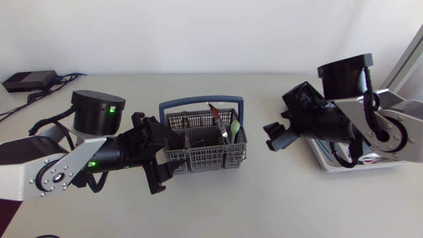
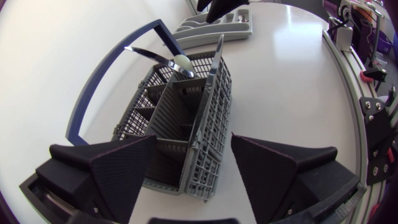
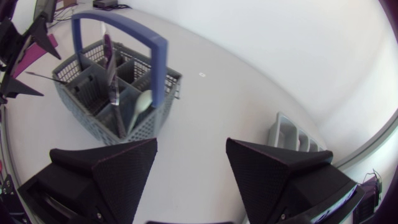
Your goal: Sort the cutlery from the basket into the organizer compartments.
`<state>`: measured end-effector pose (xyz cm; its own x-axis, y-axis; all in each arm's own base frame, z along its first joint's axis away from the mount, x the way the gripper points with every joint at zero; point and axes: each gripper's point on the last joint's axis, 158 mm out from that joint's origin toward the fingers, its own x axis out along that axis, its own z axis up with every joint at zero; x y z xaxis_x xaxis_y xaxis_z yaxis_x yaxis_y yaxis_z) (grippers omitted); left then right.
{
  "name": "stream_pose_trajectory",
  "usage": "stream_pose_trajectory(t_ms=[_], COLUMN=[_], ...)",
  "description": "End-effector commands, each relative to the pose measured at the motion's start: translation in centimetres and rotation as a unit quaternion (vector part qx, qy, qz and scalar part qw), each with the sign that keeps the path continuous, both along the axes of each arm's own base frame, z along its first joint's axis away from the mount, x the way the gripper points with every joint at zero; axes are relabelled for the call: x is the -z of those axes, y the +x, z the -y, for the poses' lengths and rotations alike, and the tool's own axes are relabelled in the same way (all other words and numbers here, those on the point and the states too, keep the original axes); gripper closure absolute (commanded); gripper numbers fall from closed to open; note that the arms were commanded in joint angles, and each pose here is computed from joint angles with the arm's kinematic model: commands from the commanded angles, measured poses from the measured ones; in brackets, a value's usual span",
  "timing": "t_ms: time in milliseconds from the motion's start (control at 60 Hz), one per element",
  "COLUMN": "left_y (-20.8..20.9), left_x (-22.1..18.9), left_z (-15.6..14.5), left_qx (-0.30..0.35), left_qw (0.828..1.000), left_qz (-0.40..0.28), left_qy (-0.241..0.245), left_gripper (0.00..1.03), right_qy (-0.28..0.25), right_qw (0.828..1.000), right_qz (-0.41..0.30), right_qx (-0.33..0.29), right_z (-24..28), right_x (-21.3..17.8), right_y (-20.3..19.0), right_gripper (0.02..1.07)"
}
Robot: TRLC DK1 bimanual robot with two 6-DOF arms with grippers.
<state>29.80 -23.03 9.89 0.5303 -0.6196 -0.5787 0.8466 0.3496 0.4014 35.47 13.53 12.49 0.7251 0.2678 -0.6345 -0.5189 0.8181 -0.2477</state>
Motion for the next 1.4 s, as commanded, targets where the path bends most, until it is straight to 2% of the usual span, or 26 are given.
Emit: stream_pose_trajectory(t_ms=[0,283,533,633,950,1183,1383], left_y=[0.9,1.8,2.4,2.4,1.9,2.1,2.1], left_x=[-0.2,-0.3,-0.4,-0.2,0.6,0.6,0.5], left_z=[0.5,1.1,1.6,1.7,2.6,2.9,2.7], left_qx=[0.010,0.014,0.018,0.019,0.026,0.027,0.023], left_qw=[1.000,1.000,1.000,1.000,0.999,0.999,0.999], left_qz=[0.011,0.007,0.004,0.001,-0.011,-0.010,-0.012], left_qy=[-0.002,-0.014,-0.024,-0.024,-0.024,-0.027,-0.030], left_gripper=[0.27,0.47,0.71,0.79,0.84,1.00,1.00], right_qy=[0.008,0.003,0.008,0.028,0.054,0.054,0.053], right_qw=[1.000,0.998,0.992,0.986,0.971,0.968,0.965], right_qz=[-0.012,-0.014,-0.006,-0.017,-0.041,-0.049,-0.051], right_qx=[-0.012,-0.056,-0.130,-0.163,-0.230,-0.241,-0.251], right_z=[-1.7,-4.7,-8.0,-9.1,-11.0,-11.4,-11.8], right_x=[0.7,1.2,0.6,0.6,1.0,1.8,2.1], right_y=[-2.1,-4.4,-7.3,-8.7,-12.1,-12.4,-12.7], right_gripper=[0.27,0.27,0.27,0.27,0.27,0.27,0.27])
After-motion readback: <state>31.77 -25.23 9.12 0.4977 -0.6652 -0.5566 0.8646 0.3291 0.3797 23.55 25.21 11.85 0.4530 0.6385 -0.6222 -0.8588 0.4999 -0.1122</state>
